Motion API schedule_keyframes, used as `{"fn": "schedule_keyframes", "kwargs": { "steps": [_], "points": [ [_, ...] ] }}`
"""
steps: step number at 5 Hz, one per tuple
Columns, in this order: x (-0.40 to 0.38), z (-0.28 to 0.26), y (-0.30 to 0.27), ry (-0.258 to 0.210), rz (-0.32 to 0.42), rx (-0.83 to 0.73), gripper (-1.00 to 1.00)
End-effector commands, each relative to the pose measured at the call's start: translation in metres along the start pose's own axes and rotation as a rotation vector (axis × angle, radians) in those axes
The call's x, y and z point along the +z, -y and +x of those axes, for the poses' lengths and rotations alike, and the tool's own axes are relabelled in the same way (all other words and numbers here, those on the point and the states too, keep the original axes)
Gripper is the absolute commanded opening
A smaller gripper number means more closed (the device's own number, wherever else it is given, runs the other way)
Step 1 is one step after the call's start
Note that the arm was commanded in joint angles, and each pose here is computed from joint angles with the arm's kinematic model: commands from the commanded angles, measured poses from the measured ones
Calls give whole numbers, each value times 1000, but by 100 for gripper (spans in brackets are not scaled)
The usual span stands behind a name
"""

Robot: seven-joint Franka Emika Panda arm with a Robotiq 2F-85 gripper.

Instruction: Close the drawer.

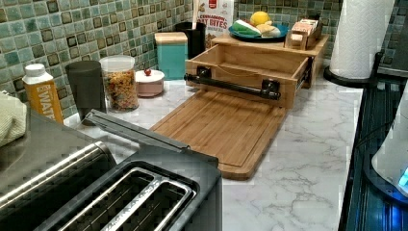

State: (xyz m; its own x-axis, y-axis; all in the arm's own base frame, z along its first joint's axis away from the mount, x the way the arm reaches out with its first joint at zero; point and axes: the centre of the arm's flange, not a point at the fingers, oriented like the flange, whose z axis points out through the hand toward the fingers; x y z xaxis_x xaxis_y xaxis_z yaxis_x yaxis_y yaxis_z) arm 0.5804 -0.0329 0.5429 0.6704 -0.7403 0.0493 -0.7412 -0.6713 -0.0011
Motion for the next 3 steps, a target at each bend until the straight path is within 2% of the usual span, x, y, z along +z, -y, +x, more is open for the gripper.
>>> {"fn": "schedule_keyframes", "kwargs": {
  "steps": [1,2,3],
  "points": [
    [0,0,0,-1,-1,-1,-100],
    [3,-8,-1,-16,3,-51,-100],
    [11,-34,-8,0,8,-163,-100]
  ]
}}
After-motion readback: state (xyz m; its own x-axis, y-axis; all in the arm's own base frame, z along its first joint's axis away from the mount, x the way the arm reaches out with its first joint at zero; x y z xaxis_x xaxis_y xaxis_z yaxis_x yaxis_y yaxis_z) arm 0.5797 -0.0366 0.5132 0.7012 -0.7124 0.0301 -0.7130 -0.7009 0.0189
